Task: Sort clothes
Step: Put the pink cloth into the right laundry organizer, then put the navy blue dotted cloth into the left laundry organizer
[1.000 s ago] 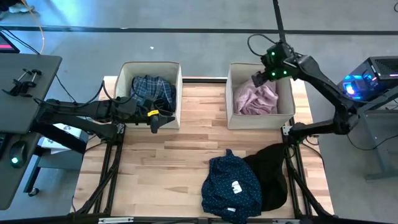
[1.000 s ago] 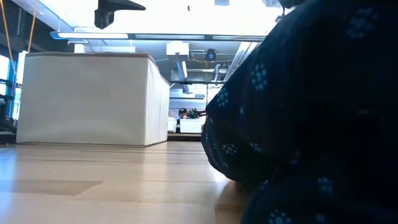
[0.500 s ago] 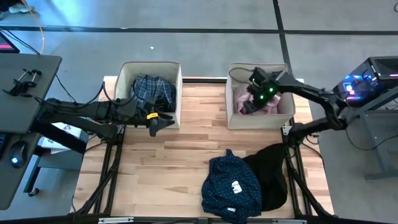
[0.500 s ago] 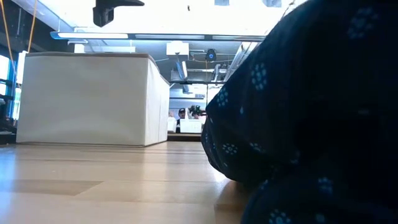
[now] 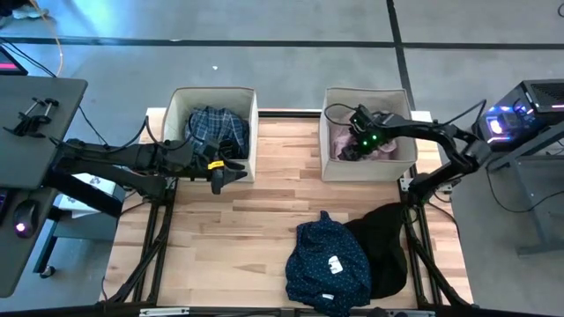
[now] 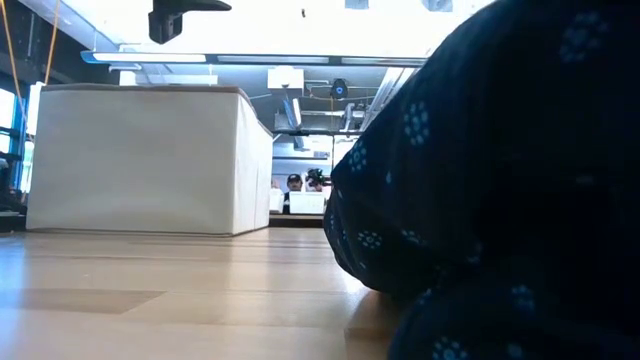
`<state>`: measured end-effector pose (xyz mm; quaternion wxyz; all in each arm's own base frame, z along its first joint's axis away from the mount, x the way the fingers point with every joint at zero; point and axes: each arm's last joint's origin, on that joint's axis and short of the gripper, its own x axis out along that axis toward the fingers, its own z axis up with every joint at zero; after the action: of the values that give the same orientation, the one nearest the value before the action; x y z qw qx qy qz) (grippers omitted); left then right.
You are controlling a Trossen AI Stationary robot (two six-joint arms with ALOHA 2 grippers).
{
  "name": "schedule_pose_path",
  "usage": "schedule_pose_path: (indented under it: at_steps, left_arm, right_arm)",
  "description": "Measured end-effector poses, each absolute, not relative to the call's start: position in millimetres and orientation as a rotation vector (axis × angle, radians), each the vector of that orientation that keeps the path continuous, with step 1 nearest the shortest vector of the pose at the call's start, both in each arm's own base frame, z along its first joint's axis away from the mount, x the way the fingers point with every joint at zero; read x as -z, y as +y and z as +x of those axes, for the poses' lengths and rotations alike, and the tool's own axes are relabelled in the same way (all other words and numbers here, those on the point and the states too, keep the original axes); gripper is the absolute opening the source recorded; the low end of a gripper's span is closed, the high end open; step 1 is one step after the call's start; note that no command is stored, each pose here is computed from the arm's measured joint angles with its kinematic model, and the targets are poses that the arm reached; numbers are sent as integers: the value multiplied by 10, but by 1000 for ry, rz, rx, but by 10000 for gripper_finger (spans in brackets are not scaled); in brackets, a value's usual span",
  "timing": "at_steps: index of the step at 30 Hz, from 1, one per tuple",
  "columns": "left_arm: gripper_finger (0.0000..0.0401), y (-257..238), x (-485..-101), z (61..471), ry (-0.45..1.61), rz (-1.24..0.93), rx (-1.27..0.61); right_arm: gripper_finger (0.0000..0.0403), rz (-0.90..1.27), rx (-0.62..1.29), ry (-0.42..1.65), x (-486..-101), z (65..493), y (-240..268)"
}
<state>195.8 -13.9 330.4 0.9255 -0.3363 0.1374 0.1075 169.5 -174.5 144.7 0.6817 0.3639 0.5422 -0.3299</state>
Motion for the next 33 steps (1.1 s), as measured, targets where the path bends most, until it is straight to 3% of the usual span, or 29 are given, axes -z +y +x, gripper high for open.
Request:
schedule_pose_path:
  at_steps: [8, 18, 27, 33]
  left_arm:
    - [172, -135, -3261, 1941, 315, -739, -258]
    - [172, -135, -3262, 1942, 308, -763, -268]
    - [172, -161, -3269, 1944, 328, -722, -207]
    - [172, -208, -3267, 1942, 384, -670, -68]
  right_arm:
    - [176, 726, 724, 1208, -1519, 1709, -1770]
    - [177, 753, 798, 1036, -2530, 1685, -1665]
    - [177, 720, 906, 732, -3421, 1555, -995]
    - [177, 782, 793, 441, -3738, 1534, -522]
